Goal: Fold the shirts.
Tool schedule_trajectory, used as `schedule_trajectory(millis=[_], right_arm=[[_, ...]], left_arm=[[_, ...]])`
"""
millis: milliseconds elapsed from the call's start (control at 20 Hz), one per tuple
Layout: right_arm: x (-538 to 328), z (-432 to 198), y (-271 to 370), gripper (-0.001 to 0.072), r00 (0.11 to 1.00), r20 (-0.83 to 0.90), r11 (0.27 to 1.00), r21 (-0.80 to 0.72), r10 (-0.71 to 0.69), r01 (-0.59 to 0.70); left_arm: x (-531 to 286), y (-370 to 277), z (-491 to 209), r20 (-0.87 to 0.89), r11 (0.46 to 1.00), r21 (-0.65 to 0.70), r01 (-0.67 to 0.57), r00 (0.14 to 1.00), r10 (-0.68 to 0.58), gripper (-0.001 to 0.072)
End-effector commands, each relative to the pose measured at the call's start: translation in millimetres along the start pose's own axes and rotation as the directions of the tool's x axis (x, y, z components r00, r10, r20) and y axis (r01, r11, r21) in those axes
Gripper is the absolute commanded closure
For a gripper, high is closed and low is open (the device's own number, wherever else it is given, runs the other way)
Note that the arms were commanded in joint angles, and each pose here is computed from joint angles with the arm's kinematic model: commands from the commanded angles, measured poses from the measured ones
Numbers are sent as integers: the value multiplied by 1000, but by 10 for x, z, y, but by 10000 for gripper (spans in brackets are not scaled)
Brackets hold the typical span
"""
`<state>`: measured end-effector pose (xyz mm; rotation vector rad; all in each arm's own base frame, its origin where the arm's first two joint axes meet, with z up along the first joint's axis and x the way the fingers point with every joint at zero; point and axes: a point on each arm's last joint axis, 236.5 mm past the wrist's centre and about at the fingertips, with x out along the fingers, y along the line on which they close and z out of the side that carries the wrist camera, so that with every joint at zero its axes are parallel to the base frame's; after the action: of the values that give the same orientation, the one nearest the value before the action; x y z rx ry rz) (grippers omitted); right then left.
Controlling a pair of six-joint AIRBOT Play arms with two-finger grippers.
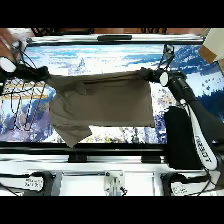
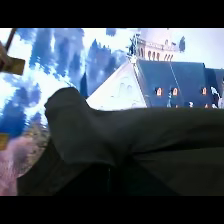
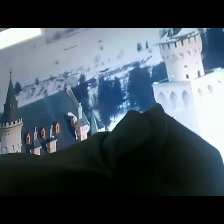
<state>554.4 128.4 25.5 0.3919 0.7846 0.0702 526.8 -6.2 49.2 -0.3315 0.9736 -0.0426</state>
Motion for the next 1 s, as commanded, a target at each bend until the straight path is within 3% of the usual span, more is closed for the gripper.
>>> schedule_trajectory(millis=[0,100,150,350,400,500,700,950], right_arm=[[208,-344,27,242,994,-108,993,116,25,-12],[-8,-317,35,221,990,-141,996,82,29,-18],[-195,-286,-6,221,986,-165,999,31,20,-15],[-1191,-498,-593,221,911,-398,986,-157,-107,48],[-1433,-657,-768,222,863,-488,982,-180,-134,50],[-1756,-916,-1016,221,783,-604,982,-181,-150,48],[-1820,-1154,-1140,222,758,-642,992,-115,-117,55],[-1654,-1247,-928,221,777,-629,999,-39,-21,-5]], left_arm=[[487,-136,-348,-133,986,-133,95,985,-113,511],[362,-65,-518,-223,989,-120,86,968,-111,91],[200,19,-593,-285,992,-95,83,953,-107,70],[-570,687,-1131,-530,997,-71,-36,848,-7,87],[-689,811,-1291,-548,994,-100,-51,837,-12,160],[-793,1043,-1706,-560,979,-184,-89,828,-30,186],[-577,1193,-2387,-553,958,-278,-69,827,-101,186],[-120,1103,-2372,-477,954,-299,-26,870,-126,187]])
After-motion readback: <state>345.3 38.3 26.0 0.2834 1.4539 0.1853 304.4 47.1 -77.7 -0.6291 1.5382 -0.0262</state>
